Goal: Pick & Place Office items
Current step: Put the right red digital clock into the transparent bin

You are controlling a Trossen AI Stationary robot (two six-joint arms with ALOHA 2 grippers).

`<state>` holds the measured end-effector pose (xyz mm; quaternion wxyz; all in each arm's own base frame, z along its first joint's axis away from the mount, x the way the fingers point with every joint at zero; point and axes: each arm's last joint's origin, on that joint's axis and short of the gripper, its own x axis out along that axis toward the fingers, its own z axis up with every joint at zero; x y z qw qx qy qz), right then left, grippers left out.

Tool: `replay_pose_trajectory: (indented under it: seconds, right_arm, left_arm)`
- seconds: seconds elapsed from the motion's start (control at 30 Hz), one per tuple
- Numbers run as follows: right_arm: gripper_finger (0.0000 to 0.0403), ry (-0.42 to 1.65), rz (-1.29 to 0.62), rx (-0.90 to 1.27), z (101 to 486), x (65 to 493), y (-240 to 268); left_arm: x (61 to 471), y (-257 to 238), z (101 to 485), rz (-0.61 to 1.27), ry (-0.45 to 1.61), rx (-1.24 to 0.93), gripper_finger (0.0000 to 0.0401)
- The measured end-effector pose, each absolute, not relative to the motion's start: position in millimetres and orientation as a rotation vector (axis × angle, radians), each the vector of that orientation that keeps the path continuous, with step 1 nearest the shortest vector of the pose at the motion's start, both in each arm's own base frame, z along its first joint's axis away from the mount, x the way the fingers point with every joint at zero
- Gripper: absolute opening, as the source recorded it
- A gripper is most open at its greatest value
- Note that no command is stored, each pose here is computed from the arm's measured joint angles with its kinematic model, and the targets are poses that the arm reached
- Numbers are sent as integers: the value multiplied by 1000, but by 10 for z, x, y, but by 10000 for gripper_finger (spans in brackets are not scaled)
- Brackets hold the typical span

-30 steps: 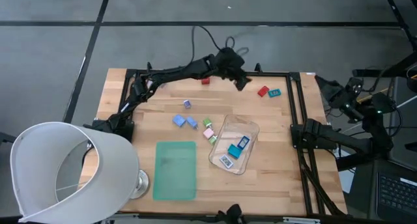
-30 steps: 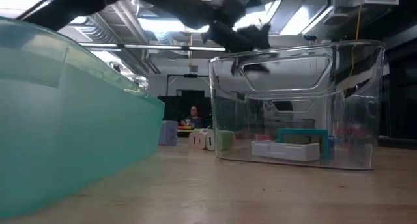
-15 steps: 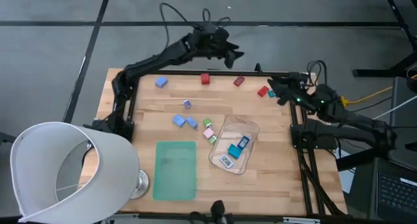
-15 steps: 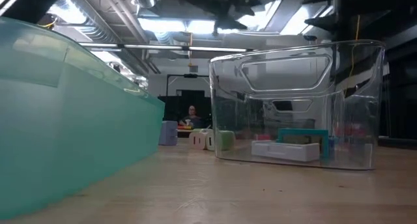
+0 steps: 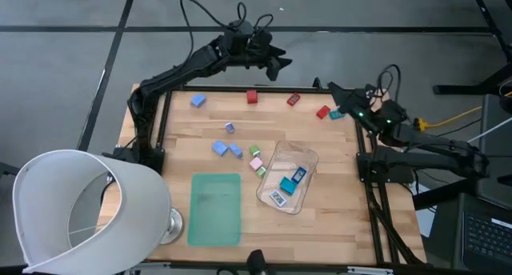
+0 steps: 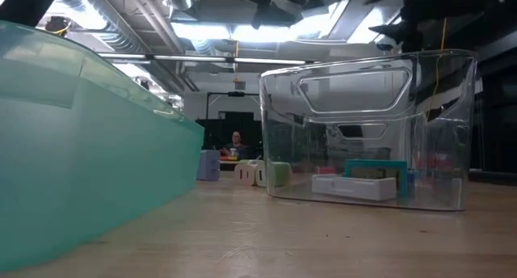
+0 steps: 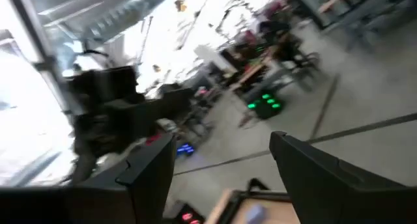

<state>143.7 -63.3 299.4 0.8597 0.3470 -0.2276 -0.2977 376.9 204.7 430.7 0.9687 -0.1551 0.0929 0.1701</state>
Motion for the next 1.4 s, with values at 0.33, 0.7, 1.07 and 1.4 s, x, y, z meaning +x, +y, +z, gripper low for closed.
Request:
replay_pose_trajectory:
  seconds: [0.33,0.7,1.07,1.4]
  right_arm:
    - [263,175,-921,347,3015,1533,-1030]
    - [263,466,-1393,127,3697,1238,-1199]
    - [263,470,-1642,27,3803,1168,-1212]
    - [258,612,-1588,-36,3848,1104,-1268]
  left_arm:
    - [3803,1963,4272,330,229,-309,239]
    - [3805,1910,4204,326,301,-332,239]
    - [3805,1914,4208,324,300,-313,239]
    - [3806,1928,4228,322,282,-281,239]
